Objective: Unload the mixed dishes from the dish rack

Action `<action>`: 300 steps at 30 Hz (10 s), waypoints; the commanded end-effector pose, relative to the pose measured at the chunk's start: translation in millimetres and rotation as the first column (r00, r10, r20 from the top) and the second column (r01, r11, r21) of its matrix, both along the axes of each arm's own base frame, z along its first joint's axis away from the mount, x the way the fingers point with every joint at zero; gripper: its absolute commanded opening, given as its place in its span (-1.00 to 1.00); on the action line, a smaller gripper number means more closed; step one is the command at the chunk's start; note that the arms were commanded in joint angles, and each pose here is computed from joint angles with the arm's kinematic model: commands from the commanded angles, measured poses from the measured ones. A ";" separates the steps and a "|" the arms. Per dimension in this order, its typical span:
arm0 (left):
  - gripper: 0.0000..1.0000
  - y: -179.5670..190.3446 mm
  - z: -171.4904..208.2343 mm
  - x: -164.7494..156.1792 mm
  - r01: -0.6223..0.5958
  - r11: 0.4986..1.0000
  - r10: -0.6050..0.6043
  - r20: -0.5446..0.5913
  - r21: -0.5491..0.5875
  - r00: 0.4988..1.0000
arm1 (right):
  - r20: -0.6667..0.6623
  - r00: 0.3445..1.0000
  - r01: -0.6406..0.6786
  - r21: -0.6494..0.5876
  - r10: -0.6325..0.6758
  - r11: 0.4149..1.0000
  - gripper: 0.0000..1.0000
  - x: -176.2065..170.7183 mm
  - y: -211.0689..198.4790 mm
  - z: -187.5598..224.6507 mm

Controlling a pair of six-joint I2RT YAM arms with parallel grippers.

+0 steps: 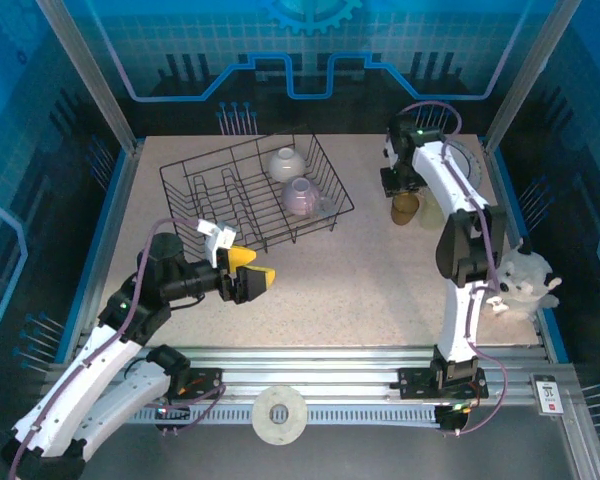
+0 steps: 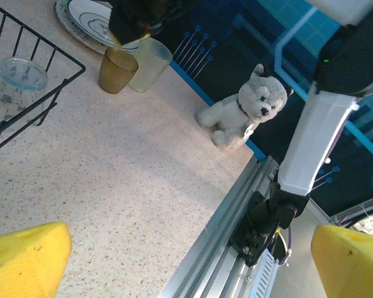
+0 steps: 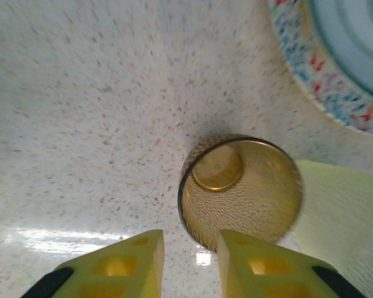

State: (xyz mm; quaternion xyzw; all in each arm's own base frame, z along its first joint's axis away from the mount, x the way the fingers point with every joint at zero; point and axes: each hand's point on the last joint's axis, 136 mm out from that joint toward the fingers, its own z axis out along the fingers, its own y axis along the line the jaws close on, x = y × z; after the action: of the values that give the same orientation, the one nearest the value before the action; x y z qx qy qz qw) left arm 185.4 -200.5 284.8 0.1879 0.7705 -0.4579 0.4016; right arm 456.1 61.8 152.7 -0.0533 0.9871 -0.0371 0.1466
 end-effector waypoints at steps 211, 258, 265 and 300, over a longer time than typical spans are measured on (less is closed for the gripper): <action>0.09 -62.8 -22.0 125.8 -0.135 0.932 -0.171 -0.735 -0.338 0.656 | 0.598 0.795 -0.606 0.778 0.099 0.168 1.00 -211.1 224.7 141.5; 0.08 -81.2 -26.8 129.7 -0.141 0.861 -0.288 -0.697 -0.489 0.657 | 0.538 0.843 -0.538 0.842 -0.002 0.033 0.07 -211.8 230.2 143.5; 0.08 -80.7 -23.8 128.8 -0.138 0.859 -0.290 -0.691 -0.493 0.662 | 0.519 0.855 -0.517 0.855 -0.028 0.046 0.07 -205.9 224.1 138.0; 0.17 -82.6 -37.8 134.0 -0.142 0.859 -0.288 -0.694 -0.492 0.660 | 0.502 0.857 -0.507 0.862 -0.113 -0.010 -1.00 -203.0 205.2 148.8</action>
State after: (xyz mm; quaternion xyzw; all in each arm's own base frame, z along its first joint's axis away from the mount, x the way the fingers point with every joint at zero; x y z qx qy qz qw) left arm 313.8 -284.7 250.1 -0.1021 0.7112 -0.6945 0.0383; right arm 258.7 271.7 274.5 -0.0553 0.6781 0.6530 0.3327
